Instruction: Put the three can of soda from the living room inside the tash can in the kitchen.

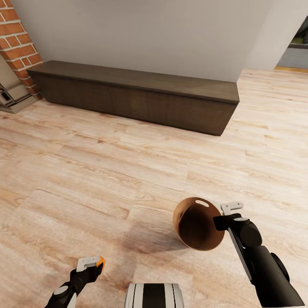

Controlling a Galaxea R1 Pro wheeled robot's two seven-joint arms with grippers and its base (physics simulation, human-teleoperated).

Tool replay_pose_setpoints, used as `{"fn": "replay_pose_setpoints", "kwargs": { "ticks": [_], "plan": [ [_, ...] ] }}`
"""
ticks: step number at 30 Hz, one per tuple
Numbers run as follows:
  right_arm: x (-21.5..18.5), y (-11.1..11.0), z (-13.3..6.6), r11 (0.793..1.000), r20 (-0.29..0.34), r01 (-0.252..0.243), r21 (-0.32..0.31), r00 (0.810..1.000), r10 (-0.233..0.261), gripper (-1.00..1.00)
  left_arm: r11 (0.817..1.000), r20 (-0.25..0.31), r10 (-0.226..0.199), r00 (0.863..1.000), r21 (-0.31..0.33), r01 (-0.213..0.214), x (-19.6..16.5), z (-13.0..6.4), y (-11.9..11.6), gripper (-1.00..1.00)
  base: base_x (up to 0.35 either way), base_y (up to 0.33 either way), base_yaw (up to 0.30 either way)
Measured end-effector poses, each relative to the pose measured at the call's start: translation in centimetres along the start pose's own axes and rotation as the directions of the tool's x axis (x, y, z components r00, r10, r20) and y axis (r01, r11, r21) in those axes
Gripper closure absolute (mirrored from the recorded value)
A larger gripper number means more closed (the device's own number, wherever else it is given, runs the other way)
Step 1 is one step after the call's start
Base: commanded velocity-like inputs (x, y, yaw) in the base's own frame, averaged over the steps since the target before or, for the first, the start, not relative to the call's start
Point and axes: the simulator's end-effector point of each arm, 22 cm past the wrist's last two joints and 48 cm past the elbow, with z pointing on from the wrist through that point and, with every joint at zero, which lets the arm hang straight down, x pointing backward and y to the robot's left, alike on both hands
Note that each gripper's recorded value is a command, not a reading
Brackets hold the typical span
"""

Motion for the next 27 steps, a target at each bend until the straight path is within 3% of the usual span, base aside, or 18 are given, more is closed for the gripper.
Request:
{"fn": "replay_pose_setpoints", "kwargs": {
  "ticks": [27],
  "plan": [
    [0.8,0.3,0.8,1.0,-0.02,0.004,-0.003,1.0,-0.004,1.0,1.0,-0.02,0.0,1.0,-0.002,0.0,1.0,0.4,0.1,-1.0,0.0,0.0,0.0]
  ]
}}
